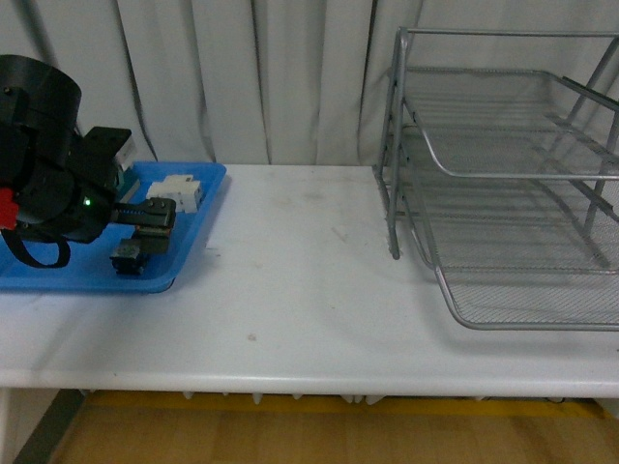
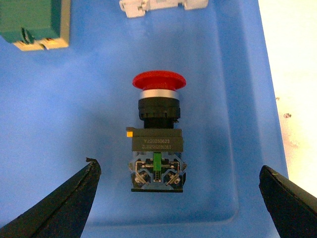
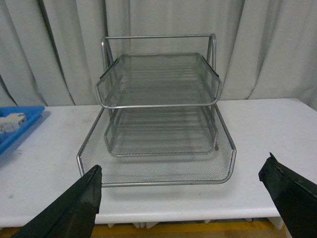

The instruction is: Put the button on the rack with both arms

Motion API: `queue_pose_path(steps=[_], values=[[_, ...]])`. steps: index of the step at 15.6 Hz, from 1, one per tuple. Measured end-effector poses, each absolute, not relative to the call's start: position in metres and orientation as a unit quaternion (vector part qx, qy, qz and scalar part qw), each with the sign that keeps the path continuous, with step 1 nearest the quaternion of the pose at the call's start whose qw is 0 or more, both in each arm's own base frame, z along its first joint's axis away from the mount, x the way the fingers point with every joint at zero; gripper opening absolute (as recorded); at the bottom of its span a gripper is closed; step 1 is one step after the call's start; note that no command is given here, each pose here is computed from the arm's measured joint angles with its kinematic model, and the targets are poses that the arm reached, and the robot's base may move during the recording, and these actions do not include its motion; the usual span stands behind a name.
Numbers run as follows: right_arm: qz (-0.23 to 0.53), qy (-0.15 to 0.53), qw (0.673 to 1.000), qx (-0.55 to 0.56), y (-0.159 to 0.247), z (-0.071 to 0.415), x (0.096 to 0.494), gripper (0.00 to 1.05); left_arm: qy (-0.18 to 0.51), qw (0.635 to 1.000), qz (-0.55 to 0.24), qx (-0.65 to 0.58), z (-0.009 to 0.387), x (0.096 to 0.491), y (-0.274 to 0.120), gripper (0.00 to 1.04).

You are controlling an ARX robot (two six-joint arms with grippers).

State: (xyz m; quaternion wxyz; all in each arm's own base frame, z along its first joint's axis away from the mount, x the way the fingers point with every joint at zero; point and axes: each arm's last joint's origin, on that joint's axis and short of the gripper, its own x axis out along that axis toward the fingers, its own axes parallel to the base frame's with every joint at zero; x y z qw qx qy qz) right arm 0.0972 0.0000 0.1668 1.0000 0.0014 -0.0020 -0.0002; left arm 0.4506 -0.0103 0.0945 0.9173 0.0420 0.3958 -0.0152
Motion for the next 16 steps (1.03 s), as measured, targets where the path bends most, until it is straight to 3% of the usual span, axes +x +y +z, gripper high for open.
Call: queue_pose_path(steps=[12,13,16], values=[[0.0,-0.002,1.0,0.001,0.0,0.167,0.097,0.98,0.425,0.905,0.005,0.009,0.056,0.474,0.006,0.98],[0.0,-0.002,1.0,0.001,0.0,0.167,0.097,0.98,0.424,0.906,0.004,0.007,0.055,0.475,0.006,0.95],[0.0,-0.002,1.0,0.001,0.0,0.167,0.097,0.98,0.418,0.908,0.004,0.006,0.055,0.479,0.005,0.68]])
